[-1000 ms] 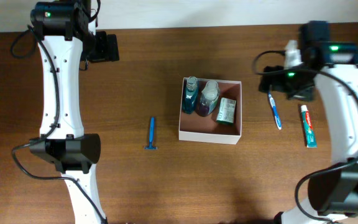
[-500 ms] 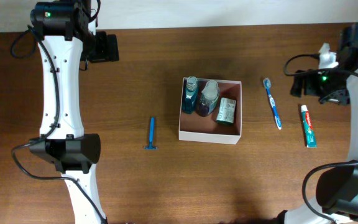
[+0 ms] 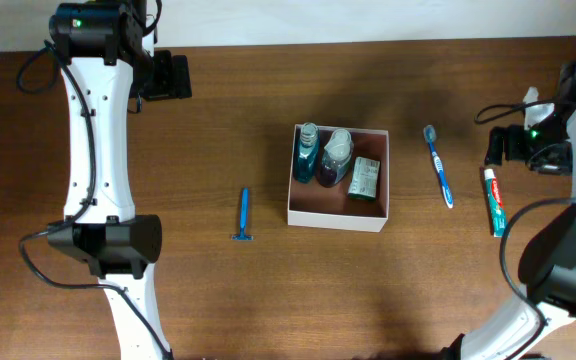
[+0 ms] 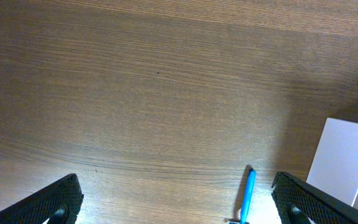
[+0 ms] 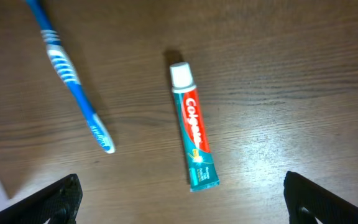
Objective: Pack container
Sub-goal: 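Move the right gripper to the Colgate toothpaste tube, then lower the right gripper onto the toothpaste tube cap end and close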
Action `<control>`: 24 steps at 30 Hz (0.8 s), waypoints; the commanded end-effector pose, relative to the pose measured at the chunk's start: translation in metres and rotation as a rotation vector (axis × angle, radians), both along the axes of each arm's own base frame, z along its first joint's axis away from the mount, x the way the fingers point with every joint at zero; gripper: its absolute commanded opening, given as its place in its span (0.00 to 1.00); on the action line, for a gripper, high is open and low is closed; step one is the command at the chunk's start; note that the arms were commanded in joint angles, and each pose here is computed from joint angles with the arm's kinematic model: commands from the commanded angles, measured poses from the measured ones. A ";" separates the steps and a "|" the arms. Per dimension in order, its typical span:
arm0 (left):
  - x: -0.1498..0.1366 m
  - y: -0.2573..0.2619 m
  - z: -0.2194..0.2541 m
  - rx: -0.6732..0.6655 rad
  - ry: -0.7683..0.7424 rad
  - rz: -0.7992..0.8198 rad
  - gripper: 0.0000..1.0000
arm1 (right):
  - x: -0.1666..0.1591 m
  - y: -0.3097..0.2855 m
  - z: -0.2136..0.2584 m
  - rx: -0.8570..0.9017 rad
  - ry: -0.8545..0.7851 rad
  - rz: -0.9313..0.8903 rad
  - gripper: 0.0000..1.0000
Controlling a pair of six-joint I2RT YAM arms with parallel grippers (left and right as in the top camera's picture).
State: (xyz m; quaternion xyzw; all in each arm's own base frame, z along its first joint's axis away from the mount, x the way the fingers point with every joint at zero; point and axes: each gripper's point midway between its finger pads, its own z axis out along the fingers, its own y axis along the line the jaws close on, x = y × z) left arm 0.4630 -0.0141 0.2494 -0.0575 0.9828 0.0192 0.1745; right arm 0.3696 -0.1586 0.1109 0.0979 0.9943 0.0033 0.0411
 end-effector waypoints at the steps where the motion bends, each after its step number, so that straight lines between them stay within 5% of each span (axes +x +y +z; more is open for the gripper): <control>1: -0.002 0.001 0.005 -0.007 -0.009 0.009 0.99 | -0.009 -0.013 -0.022 0.004 0.066 0.007 0.99; 24: -0.002 0.001 0.005 -0.007 -0.009 0.009 0.99 | -0.040 -0.014 -0.090 0.043 0.240 0.023 1.00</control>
